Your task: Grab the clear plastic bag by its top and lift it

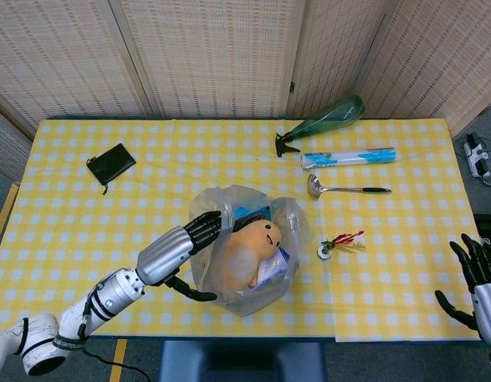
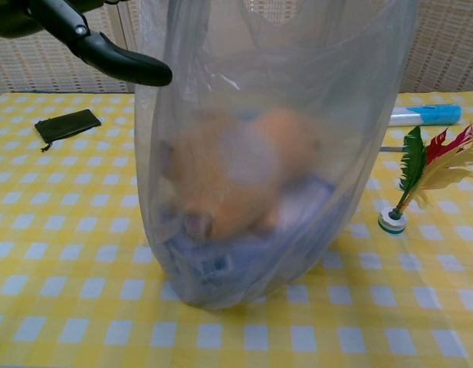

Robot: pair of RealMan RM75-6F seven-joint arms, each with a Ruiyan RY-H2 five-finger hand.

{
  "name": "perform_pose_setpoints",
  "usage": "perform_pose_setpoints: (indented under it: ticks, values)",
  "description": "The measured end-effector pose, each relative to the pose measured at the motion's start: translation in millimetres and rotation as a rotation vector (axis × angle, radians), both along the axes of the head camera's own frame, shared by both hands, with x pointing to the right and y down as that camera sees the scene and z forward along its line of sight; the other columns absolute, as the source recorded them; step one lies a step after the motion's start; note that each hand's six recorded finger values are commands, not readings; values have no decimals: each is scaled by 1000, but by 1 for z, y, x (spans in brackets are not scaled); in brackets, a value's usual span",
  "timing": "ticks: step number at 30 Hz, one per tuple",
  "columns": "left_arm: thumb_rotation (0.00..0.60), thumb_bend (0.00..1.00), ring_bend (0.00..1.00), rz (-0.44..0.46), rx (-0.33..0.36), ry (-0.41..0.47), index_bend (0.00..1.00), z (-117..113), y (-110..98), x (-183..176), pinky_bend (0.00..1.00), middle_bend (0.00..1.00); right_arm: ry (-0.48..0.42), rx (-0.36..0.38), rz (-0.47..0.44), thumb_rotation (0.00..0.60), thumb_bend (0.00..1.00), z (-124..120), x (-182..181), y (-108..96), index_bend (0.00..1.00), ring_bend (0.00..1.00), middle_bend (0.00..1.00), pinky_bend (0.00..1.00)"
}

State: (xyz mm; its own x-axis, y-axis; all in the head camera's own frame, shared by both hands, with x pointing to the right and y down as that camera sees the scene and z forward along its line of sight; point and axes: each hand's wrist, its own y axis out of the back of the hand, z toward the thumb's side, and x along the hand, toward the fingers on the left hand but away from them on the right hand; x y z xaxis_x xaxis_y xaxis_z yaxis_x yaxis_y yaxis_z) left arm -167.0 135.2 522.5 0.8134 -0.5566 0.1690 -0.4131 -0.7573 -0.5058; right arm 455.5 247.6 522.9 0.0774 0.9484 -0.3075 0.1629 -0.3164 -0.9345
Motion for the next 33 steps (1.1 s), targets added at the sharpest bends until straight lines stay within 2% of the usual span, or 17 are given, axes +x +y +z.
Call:
perform_pose_setpoints:
  ticks: [17,23,33]
  values:
    - [528,119,138,54,-80,29,59,12,3,25,105,135,-4,5,0,600,306,-2,2,1,0,0,0,0]
    - [480,114,145,74,-187,93,59,10,1,38,109,140,2,7,17,600,306,-4,6,2,0,0,0,0]
    - [422,104,149,170,-455,237,54,-4,2,71,111,145,18,3,51,600,306,-8,17,13,0,0,0,0]
